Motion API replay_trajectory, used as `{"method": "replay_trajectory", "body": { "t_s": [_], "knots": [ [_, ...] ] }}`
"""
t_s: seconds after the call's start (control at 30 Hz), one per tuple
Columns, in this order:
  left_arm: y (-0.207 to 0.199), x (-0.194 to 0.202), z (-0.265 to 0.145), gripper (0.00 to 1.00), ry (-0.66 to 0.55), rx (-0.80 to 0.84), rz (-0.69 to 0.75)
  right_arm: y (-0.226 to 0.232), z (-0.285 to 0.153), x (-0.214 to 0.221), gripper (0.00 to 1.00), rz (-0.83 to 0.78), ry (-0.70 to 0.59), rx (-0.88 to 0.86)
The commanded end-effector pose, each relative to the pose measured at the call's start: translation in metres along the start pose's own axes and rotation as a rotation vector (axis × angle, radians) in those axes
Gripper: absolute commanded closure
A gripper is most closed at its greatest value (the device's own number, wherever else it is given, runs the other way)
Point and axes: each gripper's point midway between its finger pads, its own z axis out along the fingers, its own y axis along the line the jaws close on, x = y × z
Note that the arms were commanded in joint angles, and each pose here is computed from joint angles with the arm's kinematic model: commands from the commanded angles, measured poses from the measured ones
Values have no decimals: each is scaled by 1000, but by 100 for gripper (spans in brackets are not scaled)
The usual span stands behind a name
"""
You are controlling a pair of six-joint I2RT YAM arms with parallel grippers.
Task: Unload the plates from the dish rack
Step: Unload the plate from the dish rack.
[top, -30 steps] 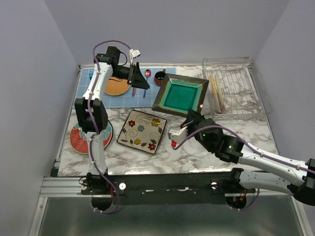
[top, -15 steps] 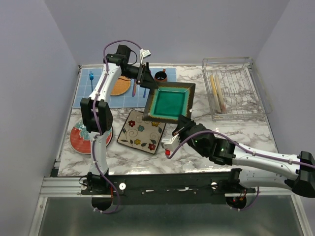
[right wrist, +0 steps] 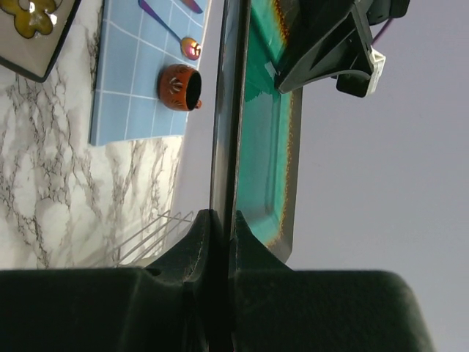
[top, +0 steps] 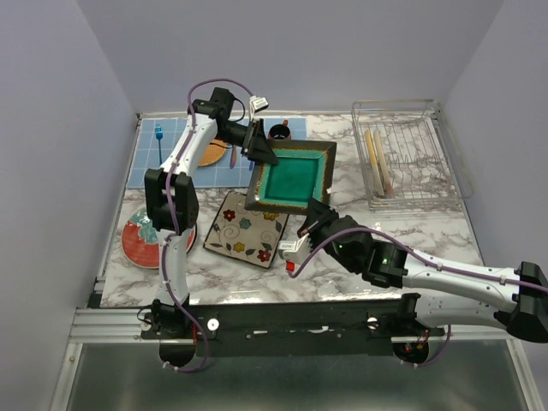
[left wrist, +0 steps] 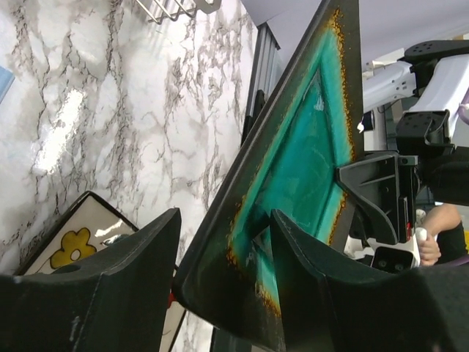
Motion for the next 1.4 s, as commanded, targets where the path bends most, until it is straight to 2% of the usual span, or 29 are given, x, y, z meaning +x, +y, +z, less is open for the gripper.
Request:
{"method": "replay_trajectory", "body": {
  "t_s": [0.0, 0.17, 0.2, 0.3, 0.4, 0.63, 1.07, 1.17, 1.23, 1.37],
  "knots": [
    [-5, 10, 4, 47, 19, 18, 12, -87, -22, 6, 99, 91, 14, 302],
    [-8, 18, 5, 62, 28, 27, 9, -87, -22, 6, 99, 78, 12, 315],
    [-7, 21, 5, 74, 32, 30, 8, -88, -23, 6, 99, 78, 11, 321],
    [-12, 26, 5, 89, 33, 48, 3, -92, -24, 6, 99, 69, 10, 338],
    [-19, 26, 4, 100, 29, 59, 10, -97, -25, 6, 99, 51, 14, 361],
    [-37, 26, 1, 100, 17, 71, 35, -99, -25, 6, 99, 31, 20, 372],
    [-40, 22, -3, 100, -16, 68, 10, -88, -26, 5, 99, -1, 12, 375],
    [-38, 18, -5, 100, -27, 63, -1, -81, -26, 5, 89, -24, 14, 367],
    [-33, 16, -6, 100, -31, 64, -13, -73, -24, 5, 75, -41, 15, 350],
    [-29, 12, -10, 100, -45, 63, -31, -59, -24, 6, 60, -50, 15, 328]
  ]
}}
